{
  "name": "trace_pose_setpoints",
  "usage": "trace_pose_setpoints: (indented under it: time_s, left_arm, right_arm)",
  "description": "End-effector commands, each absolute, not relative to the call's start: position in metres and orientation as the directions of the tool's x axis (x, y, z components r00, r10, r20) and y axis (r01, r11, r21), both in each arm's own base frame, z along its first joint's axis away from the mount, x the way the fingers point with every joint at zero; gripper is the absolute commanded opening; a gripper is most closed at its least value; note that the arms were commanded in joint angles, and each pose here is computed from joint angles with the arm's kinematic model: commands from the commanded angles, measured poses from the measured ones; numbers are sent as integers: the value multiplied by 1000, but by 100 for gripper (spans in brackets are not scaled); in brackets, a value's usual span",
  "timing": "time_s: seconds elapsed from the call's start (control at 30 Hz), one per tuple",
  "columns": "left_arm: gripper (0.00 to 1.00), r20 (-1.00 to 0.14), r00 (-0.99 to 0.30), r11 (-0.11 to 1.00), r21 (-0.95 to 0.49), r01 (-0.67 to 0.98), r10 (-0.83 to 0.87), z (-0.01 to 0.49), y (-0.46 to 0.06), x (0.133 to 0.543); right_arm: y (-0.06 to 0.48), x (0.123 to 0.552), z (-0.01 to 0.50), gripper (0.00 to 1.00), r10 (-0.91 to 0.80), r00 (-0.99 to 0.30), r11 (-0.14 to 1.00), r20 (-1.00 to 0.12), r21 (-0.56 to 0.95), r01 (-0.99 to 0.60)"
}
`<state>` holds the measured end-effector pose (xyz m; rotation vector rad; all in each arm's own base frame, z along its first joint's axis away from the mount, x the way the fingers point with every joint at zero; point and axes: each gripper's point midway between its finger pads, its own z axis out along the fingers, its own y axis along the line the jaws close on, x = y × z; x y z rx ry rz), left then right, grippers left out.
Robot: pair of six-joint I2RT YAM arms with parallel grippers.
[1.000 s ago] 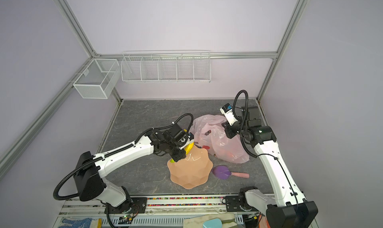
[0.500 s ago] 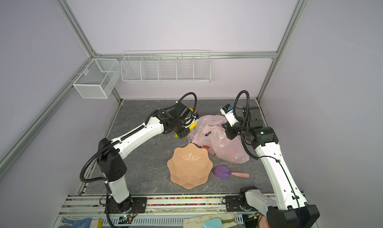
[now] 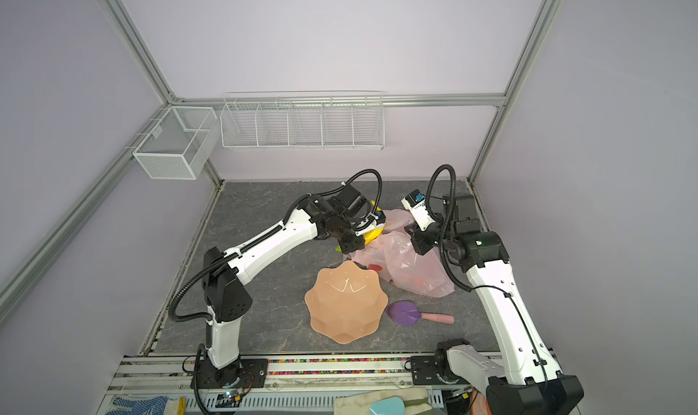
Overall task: Place the fruits into the plastic bag
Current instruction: Place the fruit in the plastic bag.
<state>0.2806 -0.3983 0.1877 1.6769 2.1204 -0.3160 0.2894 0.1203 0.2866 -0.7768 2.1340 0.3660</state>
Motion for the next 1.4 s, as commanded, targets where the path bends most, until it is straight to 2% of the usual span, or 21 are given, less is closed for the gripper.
trace_pose_setpoints:
  time_s: [0.0,0.4,0.73,0.97,1.13,1.23,1.37]
  left_arm:
    - [18,-433,-178,201,8,980,884,176,-403,265]
    - [17,-329,-170,182,5,983,929,130,-424,281]
    - [20,-473,-156,103,-136,985,867,150,-465,259]
    - [25,-501,-167,61,-221,973,849,143,-486,249]
    - [33,-571,-200,31,-291,956,796,150,-510,246]
    - [52,-614,-272,57,-346,937,741,155,-525,252]
    - [62,-634,-328,138,-331,933,700,157,-532,271]
  right_arm:
    - [123,283,296,7,-416,-442,746,-795,-21,-666]
    - [126,282,301,7,-416,-434,734,-799,-14,-679]
    - [125,284,303,7,-408,-431,740,-805,-14,-673]
    - [133,285,308,7,-384,-414,720,-826,14,-694]
    - [137,284,310,7,-357,-392,713,-848,24,-701]
    - [138,285,307,7,-346,-401,715,-849,38,-698]
    - [139,285,305,7,-338,-408,715,-848,50,-697]
